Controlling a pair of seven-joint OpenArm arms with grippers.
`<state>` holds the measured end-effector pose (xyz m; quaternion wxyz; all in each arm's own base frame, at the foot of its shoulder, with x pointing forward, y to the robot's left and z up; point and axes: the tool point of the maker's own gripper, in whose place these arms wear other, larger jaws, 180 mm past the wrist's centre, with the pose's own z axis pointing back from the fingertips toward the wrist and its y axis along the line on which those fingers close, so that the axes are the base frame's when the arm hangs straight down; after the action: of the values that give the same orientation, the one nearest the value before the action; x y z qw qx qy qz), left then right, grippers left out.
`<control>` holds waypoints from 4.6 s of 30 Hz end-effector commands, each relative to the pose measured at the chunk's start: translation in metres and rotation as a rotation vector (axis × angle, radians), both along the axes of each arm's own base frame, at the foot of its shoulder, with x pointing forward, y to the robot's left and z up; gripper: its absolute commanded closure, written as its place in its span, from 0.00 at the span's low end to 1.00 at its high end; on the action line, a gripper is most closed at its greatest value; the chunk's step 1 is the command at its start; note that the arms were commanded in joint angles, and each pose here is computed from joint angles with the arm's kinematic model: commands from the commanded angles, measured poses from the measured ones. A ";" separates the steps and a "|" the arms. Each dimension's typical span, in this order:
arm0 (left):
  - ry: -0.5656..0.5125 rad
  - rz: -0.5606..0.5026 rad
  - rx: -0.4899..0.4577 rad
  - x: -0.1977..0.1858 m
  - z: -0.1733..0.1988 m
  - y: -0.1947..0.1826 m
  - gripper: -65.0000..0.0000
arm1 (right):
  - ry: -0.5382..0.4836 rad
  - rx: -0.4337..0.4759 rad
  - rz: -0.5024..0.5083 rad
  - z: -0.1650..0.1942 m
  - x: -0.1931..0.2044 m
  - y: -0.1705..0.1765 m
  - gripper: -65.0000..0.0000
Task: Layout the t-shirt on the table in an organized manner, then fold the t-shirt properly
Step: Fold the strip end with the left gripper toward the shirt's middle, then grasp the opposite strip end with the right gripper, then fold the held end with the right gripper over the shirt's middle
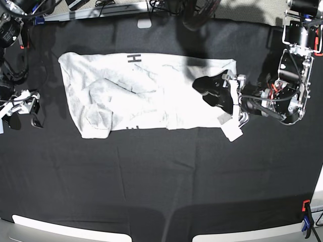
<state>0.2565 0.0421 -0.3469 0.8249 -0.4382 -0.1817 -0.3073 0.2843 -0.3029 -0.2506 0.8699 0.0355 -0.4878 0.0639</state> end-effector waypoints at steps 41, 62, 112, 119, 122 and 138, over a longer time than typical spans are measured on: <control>-0.042 0.006 -0.033 0.009 0.015 -0.001 0.43 | 0.373 0.459 0.047 -0.154 0.013 0.069 0.33; -0.042 0.006 -0.033 0.009 0.015 -0.001 0.43 | 0.367 0.461 0.106 -0.149 0.027 0.091 1.00; -0.054 -0.001 -0.147 0.012 0.029 -0.040 0.43 | 0.040 0.460 0.186 -0.033 0.074 0.192 1.00; -0.054 -0.002 -0.146 0.012 0.029 -0.040 0.43 | 0.052 0.501 0.276 -0.030 0.073 0.240 1.00; -0.054 -0.002 -0.146 0.012 0.029 -0.040 0.43 | 0.057 0.493 0.294 -0.030 0.073 0.247 1.00; -0.054 -0.002 -0.146 0.012 0.029 -0.040 0.43 | -0.161 0.805 0.493 0.039 0.064 0.278 0.64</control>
<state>0.2594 0.0046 -0.3338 0.7983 -0.4806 -0.2027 -0.3010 0.3442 -0.0262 -0.2335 0.7319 0.4707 -0.4885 0.0650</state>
